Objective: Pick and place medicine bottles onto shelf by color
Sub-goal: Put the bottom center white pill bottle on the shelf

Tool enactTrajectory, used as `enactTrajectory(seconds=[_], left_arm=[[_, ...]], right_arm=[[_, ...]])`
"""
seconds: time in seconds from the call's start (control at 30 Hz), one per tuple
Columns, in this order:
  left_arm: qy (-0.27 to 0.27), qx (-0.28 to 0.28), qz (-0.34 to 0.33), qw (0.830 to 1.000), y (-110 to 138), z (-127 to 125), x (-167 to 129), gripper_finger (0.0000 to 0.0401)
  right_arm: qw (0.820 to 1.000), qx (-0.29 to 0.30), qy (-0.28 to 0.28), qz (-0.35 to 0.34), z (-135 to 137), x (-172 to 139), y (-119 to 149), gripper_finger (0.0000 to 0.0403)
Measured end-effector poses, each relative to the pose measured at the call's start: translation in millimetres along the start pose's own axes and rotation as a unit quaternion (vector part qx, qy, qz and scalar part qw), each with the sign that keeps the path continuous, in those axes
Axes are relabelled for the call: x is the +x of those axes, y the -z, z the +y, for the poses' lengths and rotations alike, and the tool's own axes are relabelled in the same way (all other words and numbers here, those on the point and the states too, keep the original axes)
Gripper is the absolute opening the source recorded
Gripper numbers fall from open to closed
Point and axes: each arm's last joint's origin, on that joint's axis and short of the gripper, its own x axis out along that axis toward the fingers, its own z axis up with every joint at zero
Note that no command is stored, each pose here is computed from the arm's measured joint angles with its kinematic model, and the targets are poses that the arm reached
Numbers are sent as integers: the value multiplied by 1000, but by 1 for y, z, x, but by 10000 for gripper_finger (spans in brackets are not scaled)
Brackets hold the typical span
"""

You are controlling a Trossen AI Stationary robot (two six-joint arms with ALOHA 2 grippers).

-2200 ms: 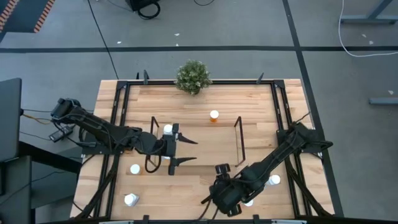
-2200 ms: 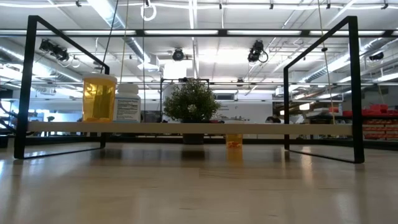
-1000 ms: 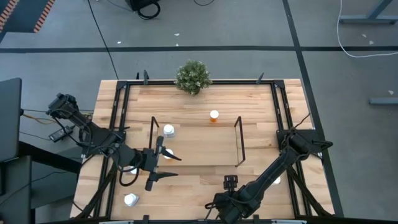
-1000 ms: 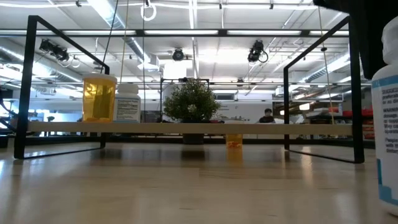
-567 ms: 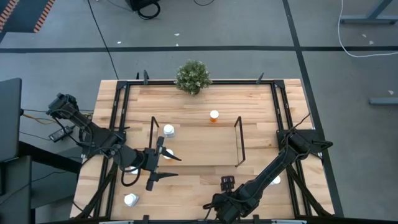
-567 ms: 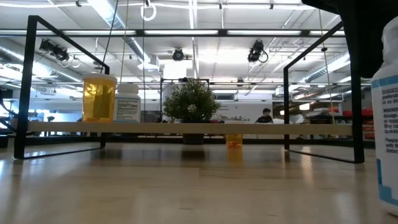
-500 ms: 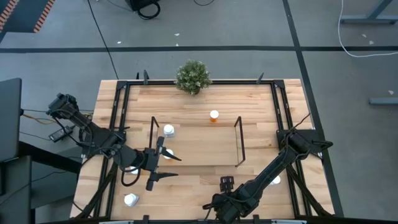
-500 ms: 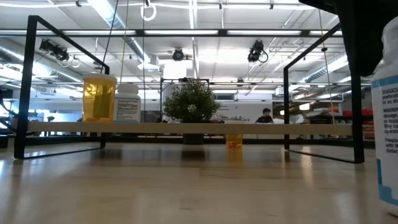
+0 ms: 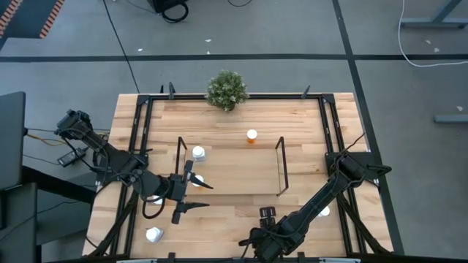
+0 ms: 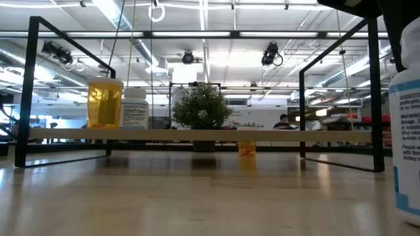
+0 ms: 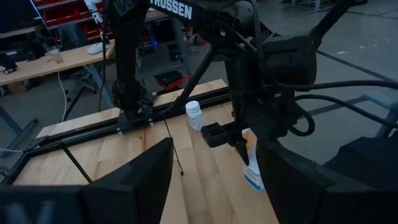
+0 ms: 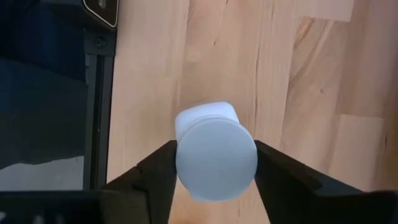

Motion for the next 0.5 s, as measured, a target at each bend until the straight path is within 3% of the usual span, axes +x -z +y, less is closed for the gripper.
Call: enactTrajectory(seconds=[0.13,0.33,0.5], left_arm=[[0,2,0,1000,0,0,0,233],[0,2,0,1000,0,0,0,231],[0,2,1,1000,0,0,0,231]], right_arm=[[1000,-6,0,0,-1,0,0,184],[1000,5,-5,-13,-7,-9,-13,211],[1000,12,-4,-19,-19,-26,-28,206]])
